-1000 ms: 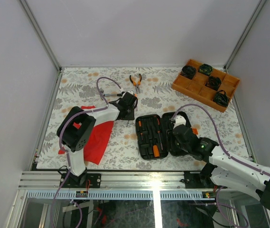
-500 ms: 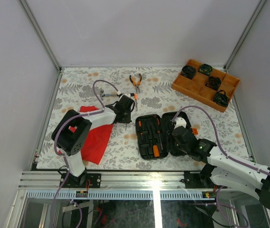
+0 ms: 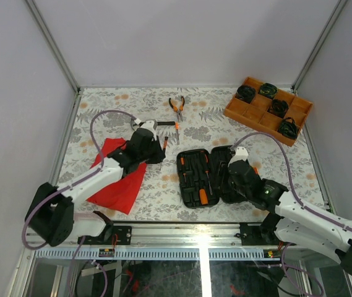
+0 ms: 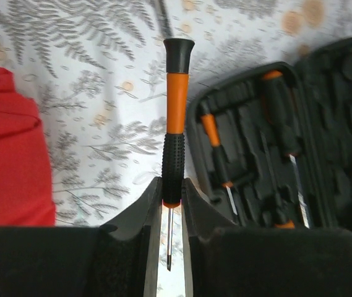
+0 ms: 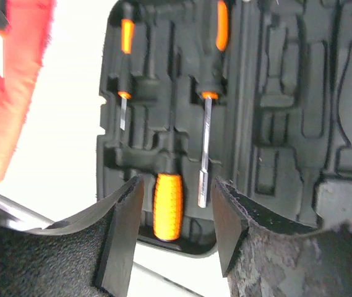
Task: Sort the tools into containers
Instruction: Pick up the screwdriver from the center of the board.
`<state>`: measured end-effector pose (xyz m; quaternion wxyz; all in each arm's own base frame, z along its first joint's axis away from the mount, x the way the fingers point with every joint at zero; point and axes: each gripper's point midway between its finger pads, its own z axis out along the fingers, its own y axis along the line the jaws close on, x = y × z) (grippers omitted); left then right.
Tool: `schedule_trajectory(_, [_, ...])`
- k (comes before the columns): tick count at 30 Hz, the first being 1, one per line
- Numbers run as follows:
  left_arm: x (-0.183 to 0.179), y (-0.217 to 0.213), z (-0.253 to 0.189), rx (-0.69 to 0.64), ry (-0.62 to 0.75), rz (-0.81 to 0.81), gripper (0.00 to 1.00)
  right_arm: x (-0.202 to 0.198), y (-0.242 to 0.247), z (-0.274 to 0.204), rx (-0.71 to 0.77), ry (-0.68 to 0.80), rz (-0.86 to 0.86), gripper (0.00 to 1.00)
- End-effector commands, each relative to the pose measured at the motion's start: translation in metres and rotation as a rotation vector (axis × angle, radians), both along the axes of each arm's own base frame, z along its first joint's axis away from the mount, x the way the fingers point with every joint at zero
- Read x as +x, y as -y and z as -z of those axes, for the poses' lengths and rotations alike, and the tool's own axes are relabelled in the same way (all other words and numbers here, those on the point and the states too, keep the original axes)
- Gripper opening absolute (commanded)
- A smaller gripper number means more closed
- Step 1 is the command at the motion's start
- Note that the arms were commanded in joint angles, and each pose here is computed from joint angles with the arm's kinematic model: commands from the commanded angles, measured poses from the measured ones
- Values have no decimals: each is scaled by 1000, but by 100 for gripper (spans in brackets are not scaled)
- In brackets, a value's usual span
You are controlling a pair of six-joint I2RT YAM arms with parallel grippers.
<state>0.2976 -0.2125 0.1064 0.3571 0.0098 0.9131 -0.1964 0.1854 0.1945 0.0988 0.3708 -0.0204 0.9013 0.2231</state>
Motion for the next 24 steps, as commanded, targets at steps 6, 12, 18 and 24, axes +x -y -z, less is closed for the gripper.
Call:
schedule_trajectory(6, [-46, 51, -74, -428, 113, 194, 0, 29, -39, -129, 464, 282, 43, 56])
schedule_trajectory(12, [-77, 86, -101, -648, 118, 279, 0, 23, -56, -159, 673, 294, 5, 55])
schedule_trajectory(18, [-101, 122, -119, -752, 116, 385, 0, 26, -65, -155, 706, 222, 30, 47])
schedule_trajectory(24, [-105, 134, -131, -808, 106, 435, 0, 27, -68, -134, 710, 138, 75, 42])
